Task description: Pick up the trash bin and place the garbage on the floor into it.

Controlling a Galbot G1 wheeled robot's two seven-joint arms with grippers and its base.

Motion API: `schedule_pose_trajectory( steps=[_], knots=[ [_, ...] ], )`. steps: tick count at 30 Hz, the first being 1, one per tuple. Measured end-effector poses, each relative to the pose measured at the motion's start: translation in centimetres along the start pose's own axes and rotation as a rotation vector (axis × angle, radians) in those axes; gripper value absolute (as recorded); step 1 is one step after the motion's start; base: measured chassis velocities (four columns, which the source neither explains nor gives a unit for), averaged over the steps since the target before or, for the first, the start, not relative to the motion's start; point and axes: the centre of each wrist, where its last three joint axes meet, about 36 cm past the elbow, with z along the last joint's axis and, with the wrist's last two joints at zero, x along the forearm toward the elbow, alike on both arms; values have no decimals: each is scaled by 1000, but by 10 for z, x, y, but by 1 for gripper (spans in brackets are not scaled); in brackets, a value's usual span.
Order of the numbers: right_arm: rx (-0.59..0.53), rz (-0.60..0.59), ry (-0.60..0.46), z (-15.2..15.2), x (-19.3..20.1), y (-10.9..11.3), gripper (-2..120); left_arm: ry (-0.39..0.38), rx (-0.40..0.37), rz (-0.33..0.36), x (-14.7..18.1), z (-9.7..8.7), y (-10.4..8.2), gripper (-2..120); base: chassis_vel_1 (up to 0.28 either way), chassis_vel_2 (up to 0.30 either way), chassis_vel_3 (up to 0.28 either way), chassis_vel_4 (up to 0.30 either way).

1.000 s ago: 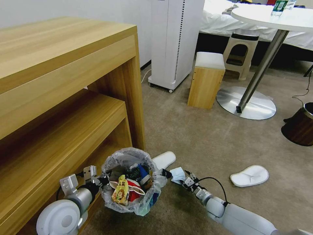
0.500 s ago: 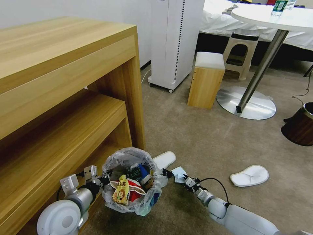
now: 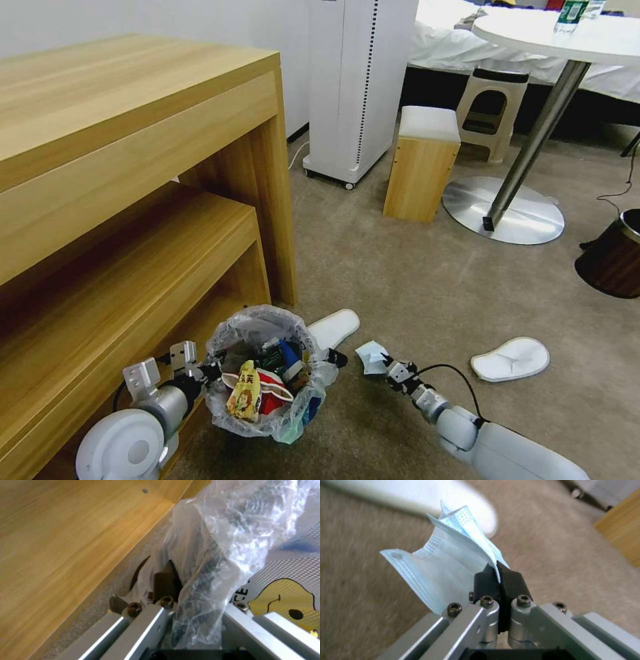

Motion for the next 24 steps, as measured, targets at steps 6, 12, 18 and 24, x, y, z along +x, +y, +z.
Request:
schedule_pose_trajectory(
  steps=[6, 12, 18, 24],
  knots=[
    [-9, 51, -46, -9, 27, -29, 0, 14, -10, -19, -5, 1, 7, 0, 0, 0, 0, 0],
    [8, 115, -85, -16, 51, -66, 0, 23, -19, -22, -7, 2, 8, 0, 0, 0, 0, 0],
    [-26, 66, -193, -29, 74, -100, 0, 31, -34, -16, -4, 2, 6, 0, 0, 0, 0, 0],
    [-95, -40, -329, -52, 77, -119, 0, 32, -34, -24, -1, 5, 5, 0, 0, 0, 0, 0]
  ],
)
